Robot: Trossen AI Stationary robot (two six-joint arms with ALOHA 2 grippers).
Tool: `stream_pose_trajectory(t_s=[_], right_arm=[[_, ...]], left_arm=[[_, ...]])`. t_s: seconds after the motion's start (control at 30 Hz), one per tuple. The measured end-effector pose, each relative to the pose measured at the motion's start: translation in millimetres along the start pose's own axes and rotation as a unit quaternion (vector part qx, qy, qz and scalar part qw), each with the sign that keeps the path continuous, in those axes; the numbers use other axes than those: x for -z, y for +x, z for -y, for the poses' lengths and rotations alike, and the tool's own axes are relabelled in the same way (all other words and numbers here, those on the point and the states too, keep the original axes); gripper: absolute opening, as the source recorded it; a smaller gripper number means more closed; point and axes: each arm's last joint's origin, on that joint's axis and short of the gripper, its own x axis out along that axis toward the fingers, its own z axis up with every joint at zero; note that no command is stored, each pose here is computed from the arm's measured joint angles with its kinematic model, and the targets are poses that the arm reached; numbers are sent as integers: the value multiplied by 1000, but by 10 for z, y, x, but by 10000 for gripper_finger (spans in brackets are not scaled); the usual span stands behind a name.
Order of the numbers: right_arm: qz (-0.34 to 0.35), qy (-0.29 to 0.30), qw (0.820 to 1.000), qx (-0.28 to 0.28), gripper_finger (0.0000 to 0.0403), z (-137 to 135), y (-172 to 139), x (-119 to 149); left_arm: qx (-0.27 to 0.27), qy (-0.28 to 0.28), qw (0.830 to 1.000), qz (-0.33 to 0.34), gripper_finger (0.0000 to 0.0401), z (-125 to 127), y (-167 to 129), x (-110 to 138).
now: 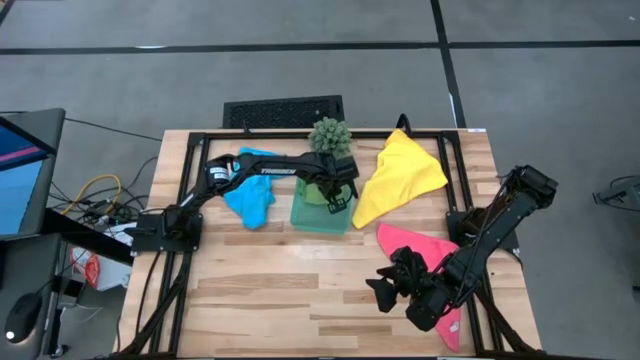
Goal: Fold microfiber towels
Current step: Put the green micro fiber cloth into the green bin
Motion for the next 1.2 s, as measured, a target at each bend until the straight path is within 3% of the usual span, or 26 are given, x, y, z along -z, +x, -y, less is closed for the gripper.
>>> stream_pose_trajectory(t_s=[0.43,0.63,0.8,0.9,1.03,1.2], right_arm=[[7,11,1000,-12,269,-27,0,-3],[6,14,1000,-13,269,-29,-5,2],[6,13,1000,-13,269,-28,-5,2],[6,12,1000,-13,269,-30,-5,2],[4,9,1000,-16,269,-30,-22,24],[-1,4,1000,-20,269,-30,-56,64]], left_arm=[[14,-23,996,91,0,-48,-52,-204],[30,53,998,-9,0,-93,-332,-128],[109,86,984,-112,0,-34,-545,63],[87,110,978,-155,0,62,-434,193],[95,113,980,-134,0,269,-301,236],[25,164,977,-137,0,441,-225,337]])
